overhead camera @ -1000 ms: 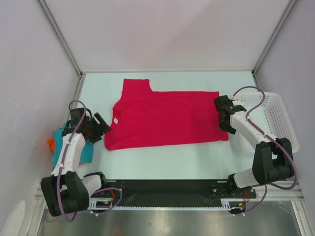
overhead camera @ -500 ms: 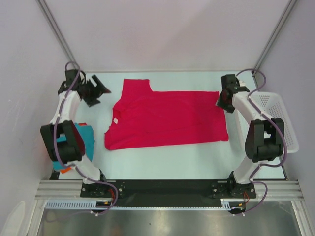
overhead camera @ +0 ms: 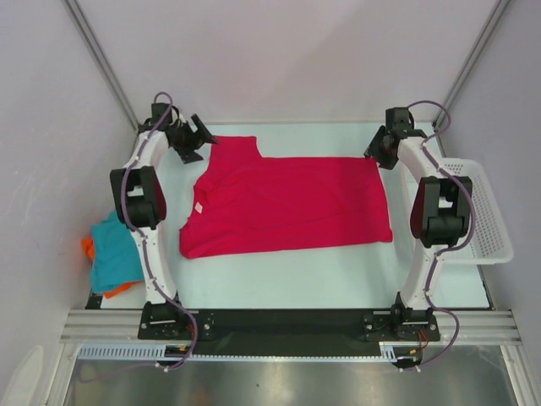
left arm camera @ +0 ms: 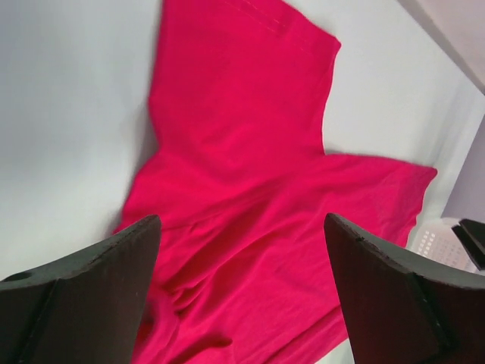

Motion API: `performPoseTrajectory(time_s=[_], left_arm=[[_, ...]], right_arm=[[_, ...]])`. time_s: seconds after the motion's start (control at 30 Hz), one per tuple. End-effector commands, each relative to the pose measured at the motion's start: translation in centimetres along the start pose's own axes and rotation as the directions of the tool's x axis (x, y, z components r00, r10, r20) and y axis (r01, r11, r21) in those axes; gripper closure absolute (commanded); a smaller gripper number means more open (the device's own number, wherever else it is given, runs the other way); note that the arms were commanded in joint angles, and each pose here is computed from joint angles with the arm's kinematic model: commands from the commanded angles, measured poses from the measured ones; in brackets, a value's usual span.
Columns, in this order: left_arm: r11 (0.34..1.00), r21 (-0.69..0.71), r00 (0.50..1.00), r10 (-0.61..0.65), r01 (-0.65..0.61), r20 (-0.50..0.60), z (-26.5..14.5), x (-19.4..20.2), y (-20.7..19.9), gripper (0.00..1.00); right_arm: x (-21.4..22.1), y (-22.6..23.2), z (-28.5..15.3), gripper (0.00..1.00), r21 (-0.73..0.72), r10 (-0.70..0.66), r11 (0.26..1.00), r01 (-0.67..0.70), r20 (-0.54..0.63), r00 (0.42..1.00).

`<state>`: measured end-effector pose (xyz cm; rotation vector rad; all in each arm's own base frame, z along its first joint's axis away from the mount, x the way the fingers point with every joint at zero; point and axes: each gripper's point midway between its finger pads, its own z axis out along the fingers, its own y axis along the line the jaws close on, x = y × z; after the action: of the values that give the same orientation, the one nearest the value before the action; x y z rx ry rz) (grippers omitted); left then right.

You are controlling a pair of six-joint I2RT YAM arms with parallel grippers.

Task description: Fold and stack the t-shirts

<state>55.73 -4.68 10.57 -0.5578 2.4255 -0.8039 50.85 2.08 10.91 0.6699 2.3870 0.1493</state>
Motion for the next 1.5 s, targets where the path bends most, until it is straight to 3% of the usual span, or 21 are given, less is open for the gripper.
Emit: performPoseTrajectory(time_s=[0.0, 0.17, 0.53, 1.1, 1.2, 1.23, 1.3, 1.33, 1.47], left_arm=[[0.994, 0.105, 0.999, -0.029, 0.033, -0.041, 1.9, -0.2, -2.3, 0.06], [0.996, 0.084, 0.999, -0.036, 0.037, -0.007, 2.7, -1.1, -2.4, 0.06], [0.997, -0.04, 0.988, -0.059, 0.066, 0.139, 2.0, -4.8, -0.2, 0.06], [0.984, -0.079, 0.985, -0.156, 0.162, 0.077, 8.0, -2.8, 3.3, 0.06], [0.984, -0.065, 0.985, -0.164, 0.167, 0.055, 8.8, -2.1, 3.0, 0.16], [0.983, -0.058, 0.984, -0.174, 0.176, 0.046, 9.1, -1.8, 2.9, 0.27], [0.98, -0.052, 0.981, -0.193, 0.194, 0.029, 9.9, -1.2, 3.1, 0.4], [0.98, -0.044, 0.981, -0.193, 0.193, 0.014, 10.3, -0.7, 2.8, 0.54], [0.981, -0.041, 0.981, -0.192, 0.192, -0.003, 11.5, 0.4, 2.3, 0.64]], right_arm=[[-0.8, 0.7, 1.3, 0.44, -0.057, 0.033, 0.998, -0.033, 0.006, 0.999], [-1.7, -1.6, 2.9, 0.43, -0.034, 0.078, 0.996, -0.077, 0.024, 0.997], [-2.3, -1.5, 6.4, 0.42, -0.016, 0.074, 0.997, -0.074, 0.007, 0.997], [-1.9, -2.0, 9.6, 0.42, 0.033, 0.047, 0.998, -0.046, -0.031, 0.998], [-1.5, -1.8, 9.9, 0.42, 0.034, 0.04, 0.999, -0.039, -0.04, 0.998], [-1.5, -1.8, 9.9, 0.43, 0.034, 0.039, 0.999, -0.037, -0.04, 0.998], [-1.2, -1.7, 10.1, 0.43, 0.033, 0.036, 0.999, -0.034, -0.048, 0.998], [-1.0, -1.8, 10.3, 0.45, 0.033, 0.034, 0.999, -0.033, -0.052, 0.998], [-0.6, -1.8, 11.2, 0.45, 0.025, 0.025, 0.999, -0.024, -0.064, 0.998]])
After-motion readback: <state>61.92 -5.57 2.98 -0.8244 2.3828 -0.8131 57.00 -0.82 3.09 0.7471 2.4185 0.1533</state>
